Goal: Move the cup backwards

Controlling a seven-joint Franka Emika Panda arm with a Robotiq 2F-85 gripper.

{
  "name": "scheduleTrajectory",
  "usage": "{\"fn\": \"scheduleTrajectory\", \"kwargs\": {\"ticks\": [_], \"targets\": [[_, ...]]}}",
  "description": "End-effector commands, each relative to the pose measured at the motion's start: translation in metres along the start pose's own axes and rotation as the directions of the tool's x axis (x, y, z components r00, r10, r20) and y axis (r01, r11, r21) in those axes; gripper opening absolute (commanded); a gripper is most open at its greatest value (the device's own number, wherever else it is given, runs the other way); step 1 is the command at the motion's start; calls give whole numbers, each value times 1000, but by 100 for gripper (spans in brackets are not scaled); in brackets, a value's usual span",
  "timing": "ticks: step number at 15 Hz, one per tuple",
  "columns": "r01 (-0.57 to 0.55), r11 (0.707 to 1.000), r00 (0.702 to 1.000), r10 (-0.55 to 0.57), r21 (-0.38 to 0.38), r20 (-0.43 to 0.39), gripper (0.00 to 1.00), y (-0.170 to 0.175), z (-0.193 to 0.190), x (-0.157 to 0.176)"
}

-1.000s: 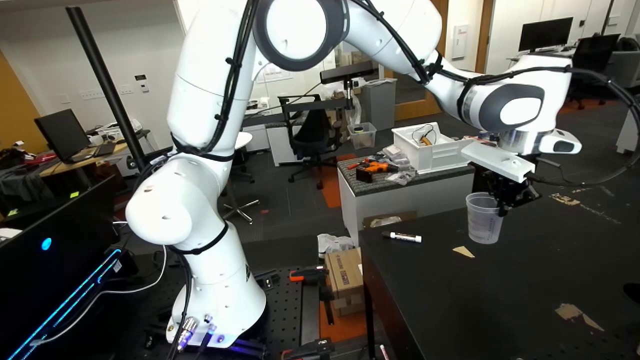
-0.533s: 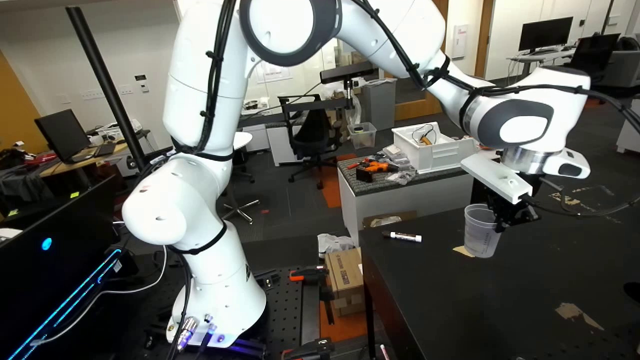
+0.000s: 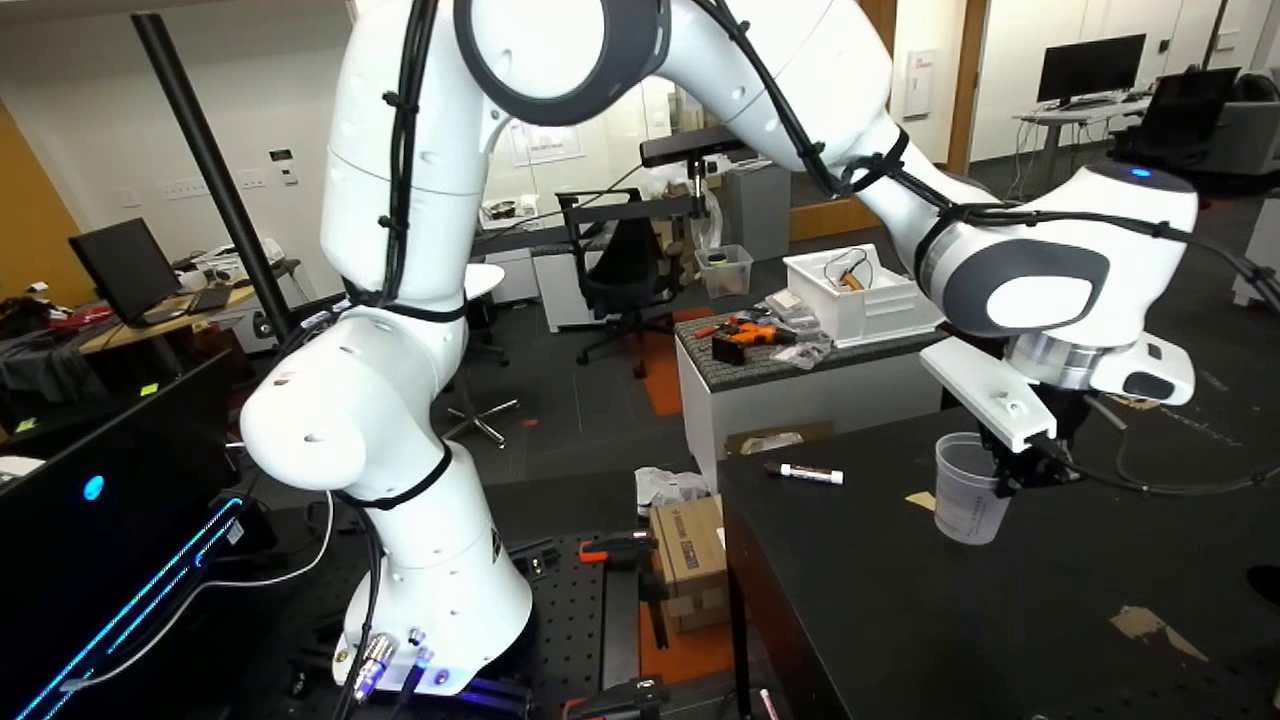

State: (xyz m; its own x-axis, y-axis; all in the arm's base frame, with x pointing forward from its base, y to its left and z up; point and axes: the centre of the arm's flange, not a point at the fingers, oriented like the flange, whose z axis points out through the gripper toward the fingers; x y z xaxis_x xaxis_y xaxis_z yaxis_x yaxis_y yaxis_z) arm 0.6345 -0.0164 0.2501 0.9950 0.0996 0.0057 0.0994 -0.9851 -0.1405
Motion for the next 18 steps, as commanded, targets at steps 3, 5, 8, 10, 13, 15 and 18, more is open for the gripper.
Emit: {"fn": "scheduleTrajectory", "kwargs": {"ticks": [3, 5, 8, 10, 13, 15, 18], "targets": [[-73, 997, 997, 72, -4, -39, 1, 22, -12, -19], [-91, 996, 995, 91, -11, -40, 1, 29, -12, -20], [-104, 994, 994, 103, -14, -35, 1, 35, -10, -19], [-108, 994, 994, 108, -14, -33, 1, 36, -9, -18], [-114, 993, 993, 113, -10, -30, 1, 38, -6, -15], [-119, 993, 993, 119, -10, -27, 1, 37, -4, -14], [-134, 991, 991, 134, -9, -20, 1, 37, -1, -12]]}}
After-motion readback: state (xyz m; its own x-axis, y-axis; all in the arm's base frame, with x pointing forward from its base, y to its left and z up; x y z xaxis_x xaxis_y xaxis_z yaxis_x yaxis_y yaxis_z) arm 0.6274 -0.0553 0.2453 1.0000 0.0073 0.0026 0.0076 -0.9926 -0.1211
